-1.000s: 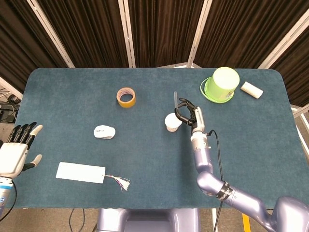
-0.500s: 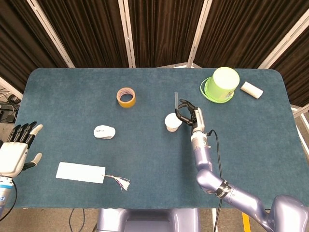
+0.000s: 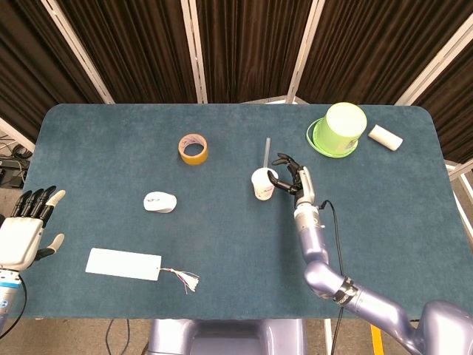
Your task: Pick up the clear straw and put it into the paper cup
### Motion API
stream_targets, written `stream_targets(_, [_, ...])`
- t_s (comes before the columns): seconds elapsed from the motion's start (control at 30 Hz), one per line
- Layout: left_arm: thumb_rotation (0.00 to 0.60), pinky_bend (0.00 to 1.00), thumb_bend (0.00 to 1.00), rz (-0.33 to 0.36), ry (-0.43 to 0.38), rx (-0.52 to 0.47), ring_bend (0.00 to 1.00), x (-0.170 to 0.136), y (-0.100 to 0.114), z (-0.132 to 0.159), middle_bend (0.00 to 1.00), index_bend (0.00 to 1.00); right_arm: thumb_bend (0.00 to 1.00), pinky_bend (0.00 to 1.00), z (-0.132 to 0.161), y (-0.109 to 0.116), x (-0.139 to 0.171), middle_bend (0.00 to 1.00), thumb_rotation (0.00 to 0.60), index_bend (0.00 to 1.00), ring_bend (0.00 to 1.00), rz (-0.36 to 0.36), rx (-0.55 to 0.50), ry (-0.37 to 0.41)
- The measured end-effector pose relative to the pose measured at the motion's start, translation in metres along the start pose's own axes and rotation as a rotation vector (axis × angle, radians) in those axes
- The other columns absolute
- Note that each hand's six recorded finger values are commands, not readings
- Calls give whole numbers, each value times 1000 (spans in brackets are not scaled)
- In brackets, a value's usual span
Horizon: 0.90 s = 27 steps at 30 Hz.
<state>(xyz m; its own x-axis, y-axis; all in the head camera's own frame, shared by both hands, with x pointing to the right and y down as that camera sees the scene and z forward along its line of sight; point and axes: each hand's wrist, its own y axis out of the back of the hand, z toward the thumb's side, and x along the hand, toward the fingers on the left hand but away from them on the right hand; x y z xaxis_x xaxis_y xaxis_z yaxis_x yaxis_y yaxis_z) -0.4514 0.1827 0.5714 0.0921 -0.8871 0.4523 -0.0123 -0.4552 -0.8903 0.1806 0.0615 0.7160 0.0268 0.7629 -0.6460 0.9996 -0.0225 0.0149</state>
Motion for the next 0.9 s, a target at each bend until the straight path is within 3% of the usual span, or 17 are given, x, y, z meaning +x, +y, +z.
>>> stream_targets(0.23, [600,0,366,1,0,1,0,0,0,0,0,0,274,0,9,8,10,139,600,437,0,9,29,26])
stream_targets(0.43, [600,0,365,2,-1,3,0,-1,0,0,0,0,184,0,15,35,27,72,600,350,0,13,151,40])
stream_targets(0.53, [600,0,363,3,-1,4,0,-1,0,0,0,0,142,0,15,58,38,33,600,293,0,13,291,39])
stream_targets(0.63, [600,0,361,4,0,7,0,-1,0,0,0,0,127,0,15,86,53,6,600,241,0,7,502,45])
stream_targets(0.8, [600,0,357,5,0,8,0,-1,0,1,0,0,127,0,10,130,81,0,600,70,0,-21,900,63])
stream_targets(0.9, [600,0,356,6,-1,8,0,-1,0,1,0,0,127,0,3,150,99,0,600,39,0,-30,1124,63])
